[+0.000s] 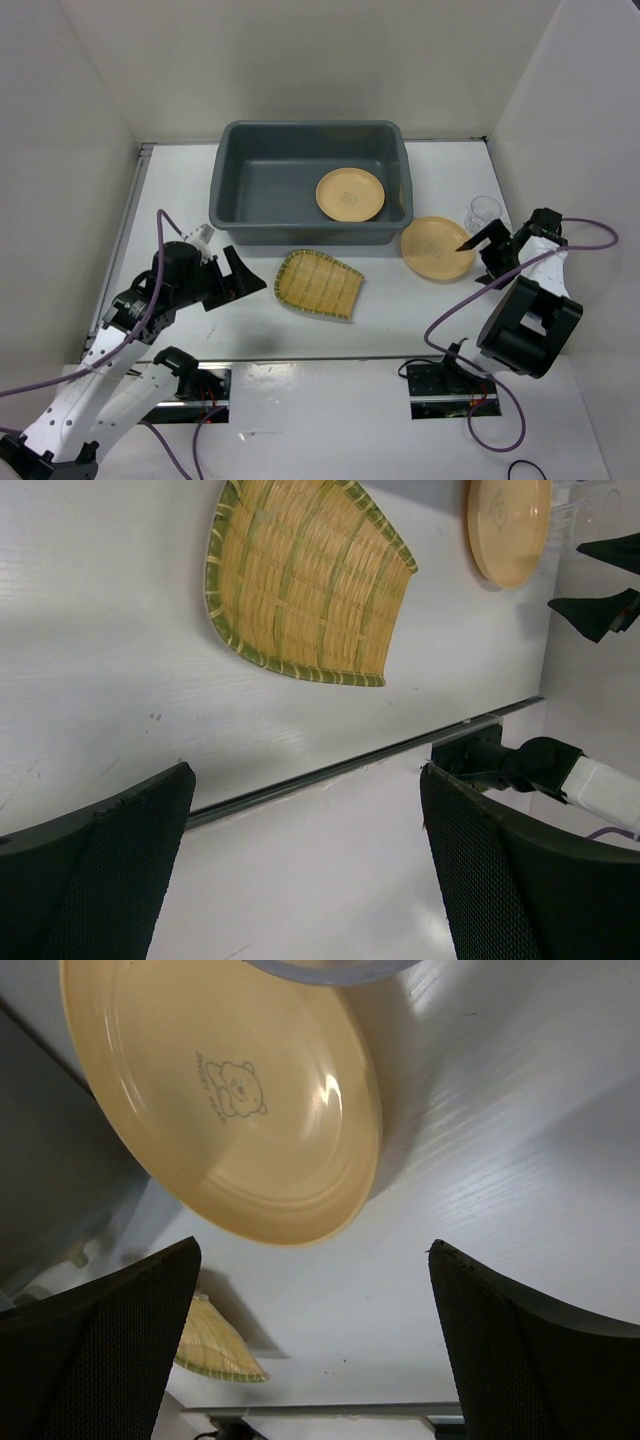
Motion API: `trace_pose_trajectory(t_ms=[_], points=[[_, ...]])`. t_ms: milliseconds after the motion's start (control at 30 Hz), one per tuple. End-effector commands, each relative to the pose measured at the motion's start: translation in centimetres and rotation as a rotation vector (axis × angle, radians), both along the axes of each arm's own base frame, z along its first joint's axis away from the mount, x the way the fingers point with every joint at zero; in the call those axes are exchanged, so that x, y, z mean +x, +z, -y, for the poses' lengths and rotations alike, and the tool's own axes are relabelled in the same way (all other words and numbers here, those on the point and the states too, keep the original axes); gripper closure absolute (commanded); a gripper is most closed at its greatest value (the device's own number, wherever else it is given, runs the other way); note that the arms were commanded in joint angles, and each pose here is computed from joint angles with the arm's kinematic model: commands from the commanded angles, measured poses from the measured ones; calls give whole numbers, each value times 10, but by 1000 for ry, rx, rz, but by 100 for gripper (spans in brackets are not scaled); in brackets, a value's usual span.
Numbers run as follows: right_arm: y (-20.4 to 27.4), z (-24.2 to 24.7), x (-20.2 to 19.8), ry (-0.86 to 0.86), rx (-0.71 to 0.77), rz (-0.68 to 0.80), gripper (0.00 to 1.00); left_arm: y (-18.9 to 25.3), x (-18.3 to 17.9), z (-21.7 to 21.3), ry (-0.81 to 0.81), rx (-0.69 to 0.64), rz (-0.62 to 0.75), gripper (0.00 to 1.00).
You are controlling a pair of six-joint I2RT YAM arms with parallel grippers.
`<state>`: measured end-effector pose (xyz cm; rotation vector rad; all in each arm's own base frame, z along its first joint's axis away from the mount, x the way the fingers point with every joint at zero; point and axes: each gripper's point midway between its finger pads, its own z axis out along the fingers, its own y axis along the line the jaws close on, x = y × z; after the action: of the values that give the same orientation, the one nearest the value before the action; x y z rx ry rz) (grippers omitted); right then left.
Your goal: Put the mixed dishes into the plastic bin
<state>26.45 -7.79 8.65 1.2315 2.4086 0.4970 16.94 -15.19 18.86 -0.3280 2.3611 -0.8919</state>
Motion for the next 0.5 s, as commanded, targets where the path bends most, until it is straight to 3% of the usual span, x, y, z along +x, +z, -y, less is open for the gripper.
trace_pose_trajectory(t_ms=[0,467], points=[[-6,7,4,4,-32,9,1,-1,5,-1,28,-15,10,0],[-46,15,18,112,-66,-90,1,-1,2,-10,91,-26,18,0]])
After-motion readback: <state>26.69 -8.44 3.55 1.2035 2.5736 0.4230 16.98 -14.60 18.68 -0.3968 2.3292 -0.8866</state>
